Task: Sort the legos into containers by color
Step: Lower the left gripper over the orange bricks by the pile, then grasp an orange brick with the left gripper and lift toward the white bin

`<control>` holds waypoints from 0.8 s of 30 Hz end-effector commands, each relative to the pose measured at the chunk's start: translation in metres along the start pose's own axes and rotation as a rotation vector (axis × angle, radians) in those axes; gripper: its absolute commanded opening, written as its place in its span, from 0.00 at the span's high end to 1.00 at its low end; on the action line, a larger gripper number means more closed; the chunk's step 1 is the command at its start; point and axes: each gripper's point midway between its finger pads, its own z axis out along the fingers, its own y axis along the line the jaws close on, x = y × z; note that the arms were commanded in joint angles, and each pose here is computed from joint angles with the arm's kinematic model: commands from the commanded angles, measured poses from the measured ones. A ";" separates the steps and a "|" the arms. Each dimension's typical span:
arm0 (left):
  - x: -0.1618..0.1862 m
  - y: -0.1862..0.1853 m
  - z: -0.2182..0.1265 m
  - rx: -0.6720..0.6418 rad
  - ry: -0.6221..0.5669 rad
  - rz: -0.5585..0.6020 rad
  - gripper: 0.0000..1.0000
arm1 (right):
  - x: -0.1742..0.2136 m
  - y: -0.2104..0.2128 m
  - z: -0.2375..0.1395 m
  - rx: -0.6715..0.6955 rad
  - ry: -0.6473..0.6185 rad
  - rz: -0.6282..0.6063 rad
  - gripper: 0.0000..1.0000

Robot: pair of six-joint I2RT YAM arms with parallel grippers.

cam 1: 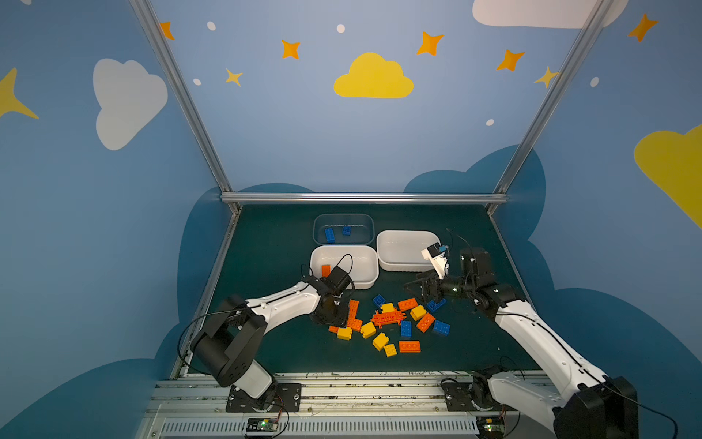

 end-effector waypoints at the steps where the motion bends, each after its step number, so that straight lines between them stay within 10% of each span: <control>1: 0.000 0.005 -0.003 -0.039 0.006 -0.002 0.36 | 0.006 0.002 -0.004 0.001 0.006 0.008 0.10; 24: -0.004 0.014 -0.003 -0.110 0.006 0.037 0.37 | 0.012 0.003 -0.006 0.003 0.002 0.012 0.10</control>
